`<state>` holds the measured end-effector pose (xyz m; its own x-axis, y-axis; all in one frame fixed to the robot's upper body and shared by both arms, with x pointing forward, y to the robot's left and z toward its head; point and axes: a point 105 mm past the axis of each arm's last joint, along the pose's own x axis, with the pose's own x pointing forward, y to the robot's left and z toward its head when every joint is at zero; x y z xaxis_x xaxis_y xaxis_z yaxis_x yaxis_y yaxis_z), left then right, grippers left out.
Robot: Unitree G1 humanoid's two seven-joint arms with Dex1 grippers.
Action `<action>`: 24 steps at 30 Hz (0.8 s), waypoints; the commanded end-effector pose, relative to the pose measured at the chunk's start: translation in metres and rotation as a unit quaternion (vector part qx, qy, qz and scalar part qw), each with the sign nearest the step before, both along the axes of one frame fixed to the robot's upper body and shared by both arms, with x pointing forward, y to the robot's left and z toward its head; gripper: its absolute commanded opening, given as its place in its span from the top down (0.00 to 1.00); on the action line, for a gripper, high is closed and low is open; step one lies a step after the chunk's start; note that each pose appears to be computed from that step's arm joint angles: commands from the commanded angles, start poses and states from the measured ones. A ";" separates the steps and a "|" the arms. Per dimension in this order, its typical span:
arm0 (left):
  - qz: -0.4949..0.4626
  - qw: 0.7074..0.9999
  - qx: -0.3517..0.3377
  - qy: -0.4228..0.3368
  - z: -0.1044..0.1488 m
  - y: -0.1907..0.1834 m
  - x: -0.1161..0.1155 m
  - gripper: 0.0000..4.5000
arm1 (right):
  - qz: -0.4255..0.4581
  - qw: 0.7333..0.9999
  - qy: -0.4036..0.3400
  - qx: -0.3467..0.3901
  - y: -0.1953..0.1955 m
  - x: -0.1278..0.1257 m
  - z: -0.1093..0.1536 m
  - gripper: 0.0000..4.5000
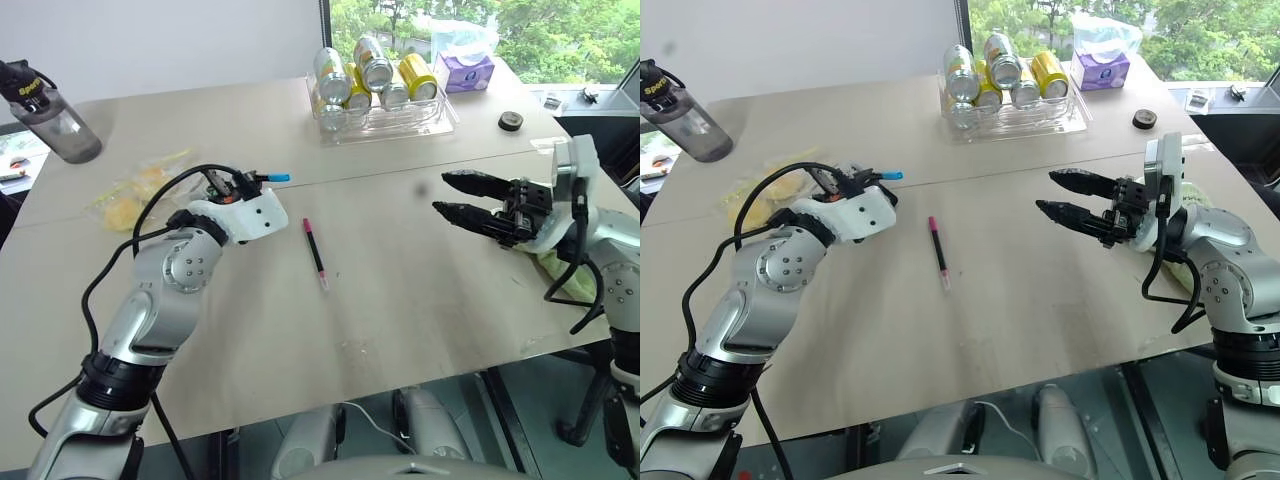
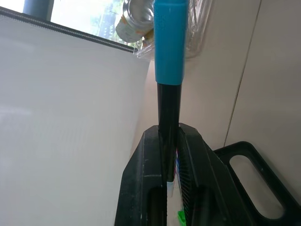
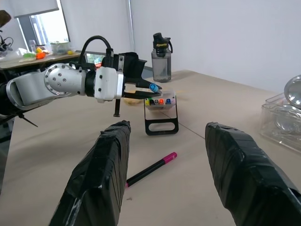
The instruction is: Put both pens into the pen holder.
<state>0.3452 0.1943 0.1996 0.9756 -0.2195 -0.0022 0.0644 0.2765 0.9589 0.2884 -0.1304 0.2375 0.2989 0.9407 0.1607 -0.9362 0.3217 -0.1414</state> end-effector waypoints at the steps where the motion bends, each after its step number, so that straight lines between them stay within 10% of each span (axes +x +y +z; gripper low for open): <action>1: 0.025 0.999 -0.002 -0.023 0.012 0.014 0.000 1.00 | 0.001 0.999 -0.033 0.011 -0.001 -0.004 0.015 0.41; 11: 0.043 0.998 -0.035 0.005 0.004 0.029 0.005 1.00 | -0.003 0.999 -0.034 0.006 -0.003 -0.003 0.011 0.41; 21: 0.056 0.998 -0.036 -0.013 0.013 0.036 0.012 0.05 | -0.006 0.999 -0.036 0.005 -0.004 -0.003 0.010 0.39; 24: 0.055 0.997 -0.043 -0.013 0.013 0.035 0.012 0.02 | -0.008 0.999 -0.036 0.003 -0.002 -0.002 0.009 0.39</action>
<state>0.3583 0.2267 0.1979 0.9927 -0.1185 -0.0202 0.0621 0.3610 0.9305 0.2888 -0.1306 0.2371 0.3037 0.9384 0.1649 -0.9301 0.3295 -0.1623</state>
